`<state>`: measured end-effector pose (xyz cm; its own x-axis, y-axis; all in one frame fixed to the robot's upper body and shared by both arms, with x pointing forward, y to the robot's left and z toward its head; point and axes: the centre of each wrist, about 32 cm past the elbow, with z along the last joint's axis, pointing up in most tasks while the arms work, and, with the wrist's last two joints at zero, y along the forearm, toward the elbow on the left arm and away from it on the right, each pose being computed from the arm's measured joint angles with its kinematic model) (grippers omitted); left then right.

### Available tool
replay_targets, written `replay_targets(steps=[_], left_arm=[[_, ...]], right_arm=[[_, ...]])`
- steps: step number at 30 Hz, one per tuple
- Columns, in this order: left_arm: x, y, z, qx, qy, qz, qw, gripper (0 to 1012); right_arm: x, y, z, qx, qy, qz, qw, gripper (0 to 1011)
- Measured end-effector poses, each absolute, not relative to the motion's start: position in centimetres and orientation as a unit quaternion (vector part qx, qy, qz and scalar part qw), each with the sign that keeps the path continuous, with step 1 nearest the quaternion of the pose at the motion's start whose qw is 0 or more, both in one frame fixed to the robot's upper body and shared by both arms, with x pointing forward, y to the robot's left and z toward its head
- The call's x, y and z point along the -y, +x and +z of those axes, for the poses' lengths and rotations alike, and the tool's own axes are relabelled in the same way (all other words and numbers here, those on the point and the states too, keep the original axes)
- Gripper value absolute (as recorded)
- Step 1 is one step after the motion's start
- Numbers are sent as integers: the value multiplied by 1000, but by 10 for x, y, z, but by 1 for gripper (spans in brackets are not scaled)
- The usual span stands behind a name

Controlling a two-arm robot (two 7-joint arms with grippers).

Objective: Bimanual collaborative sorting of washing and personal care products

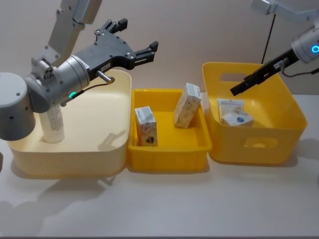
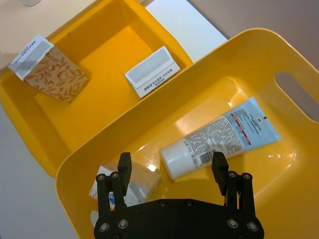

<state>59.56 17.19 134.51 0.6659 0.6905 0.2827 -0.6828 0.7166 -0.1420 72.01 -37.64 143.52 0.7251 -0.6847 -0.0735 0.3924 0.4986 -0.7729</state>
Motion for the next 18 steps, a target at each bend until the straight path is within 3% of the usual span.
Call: replay_targets(steps=[18], left_arm=[[-172,596,1345,160,-12,376,913,1003]], right_arm=[[377,720,1435,-190,-386,-319,845,1001]])
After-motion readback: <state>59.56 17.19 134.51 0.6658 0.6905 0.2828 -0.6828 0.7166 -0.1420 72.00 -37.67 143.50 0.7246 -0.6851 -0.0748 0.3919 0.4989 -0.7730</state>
